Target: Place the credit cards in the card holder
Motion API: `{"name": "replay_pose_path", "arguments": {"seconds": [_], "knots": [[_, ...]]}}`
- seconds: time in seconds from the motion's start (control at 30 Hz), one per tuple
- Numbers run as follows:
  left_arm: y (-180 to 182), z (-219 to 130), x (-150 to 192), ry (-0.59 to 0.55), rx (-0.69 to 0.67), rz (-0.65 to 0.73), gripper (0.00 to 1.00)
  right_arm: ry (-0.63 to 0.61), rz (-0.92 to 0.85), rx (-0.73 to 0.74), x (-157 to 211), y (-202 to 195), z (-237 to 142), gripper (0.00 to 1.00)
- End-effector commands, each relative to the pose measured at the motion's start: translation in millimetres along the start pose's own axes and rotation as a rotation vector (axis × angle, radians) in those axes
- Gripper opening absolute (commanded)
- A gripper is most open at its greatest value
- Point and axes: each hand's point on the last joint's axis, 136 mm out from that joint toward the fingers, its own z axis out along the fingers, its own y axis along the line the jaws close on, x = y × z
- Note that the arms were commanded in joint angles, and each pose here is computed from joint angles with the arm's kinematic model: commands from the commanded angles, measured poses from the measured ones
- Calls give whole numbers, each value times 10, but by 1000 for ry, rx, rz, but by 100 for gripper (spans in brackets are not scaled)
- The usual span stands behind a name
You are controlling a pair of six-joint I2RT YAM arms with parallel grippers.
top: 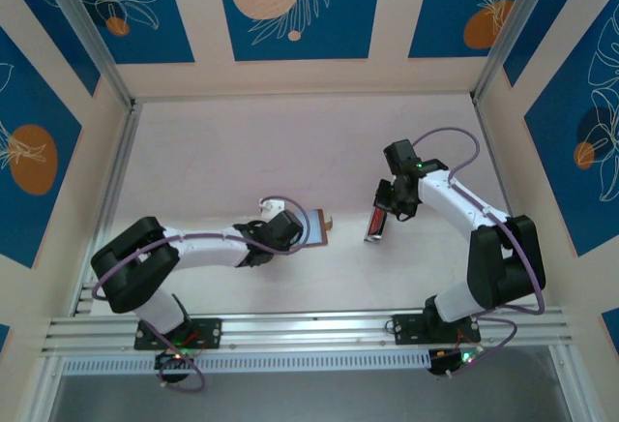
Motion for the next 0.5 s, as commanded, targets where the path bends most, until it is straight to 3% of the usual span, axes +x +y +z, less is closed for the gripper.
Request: {"name": "replay_pose_path", "arguments": {"seconds": [0.0,0.47], "knots": [[200,108,339,113,-67,42,9,39,-2,61,94,-111,78,10],[196,117,346,116,-69,43,9,41,-4,59,124,-125,39,9]]}}
